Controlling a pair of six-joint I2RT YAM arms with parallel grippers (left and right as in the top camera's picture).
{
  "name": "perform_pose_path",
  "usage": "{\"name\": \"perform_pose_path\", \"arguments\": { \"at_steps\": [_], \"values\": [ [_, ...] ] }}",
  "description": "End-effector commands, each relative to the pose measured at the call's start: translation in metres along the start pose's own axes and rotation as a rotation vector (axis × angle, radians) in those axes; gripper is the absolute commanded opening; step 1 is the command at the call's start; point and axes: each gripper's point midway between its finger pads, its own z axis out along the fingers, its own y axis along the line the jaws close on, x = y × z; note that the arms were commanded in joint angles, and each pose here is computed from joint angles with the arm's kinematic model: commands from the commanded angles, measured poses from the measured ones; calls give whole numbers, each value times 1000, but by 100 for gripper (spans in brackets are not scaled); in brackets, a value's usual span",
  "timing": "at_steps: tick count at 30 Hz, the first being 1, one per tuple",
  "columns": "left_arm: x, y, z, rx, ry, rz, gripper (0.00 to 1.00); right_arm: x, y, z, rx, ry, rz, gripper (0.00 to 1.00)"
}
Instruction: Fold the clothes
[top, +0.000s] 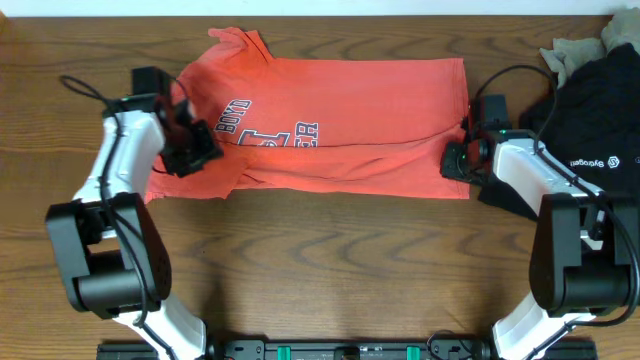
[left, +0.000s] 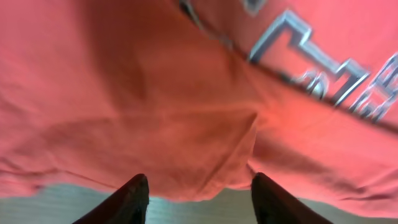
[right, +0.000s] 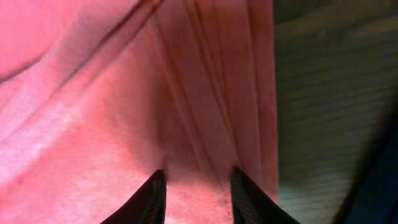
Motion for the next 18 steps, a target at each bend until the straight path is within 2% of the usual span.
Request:
{"name": "perform_pose_path", "arguments": {
  "at_steps": [1, 9, 10, 11, 13, 16, 17, 18],
  "values": [
    [15, 4, 5, -89, 7, 57, 57, 22, -8, 10, 33, 53, 1, 30],
    [37, 10, 31, -248, 20, 159, 58, 30, -11, 13, 41, 69, 2, 27],
    [38, 10, 32, -262, 16, 168, 56, 30, -11, 13, 41, 68, 2, 27],
    [38, 10, 33, -275, 11, 177, 49, 30, -11, 13, 41, 69, 2, 27],
    [36, 8, 33, -283, -2, 187, 43, 30, -11, 13, 41, 69, 2, 27],
    [28, 9, 32, -295, -36, 190, 24, 30, -11, 13, 41, 69, 2, 27],
    [25, 9, 32, -302, -48, 191, 11, 30, -11, 13, 41, 69, 2, 26],
    [22, 10, 31, -308, -60, 192, 6, 30, -11, 13, 41, 70, 2, 26]
  ]
}}
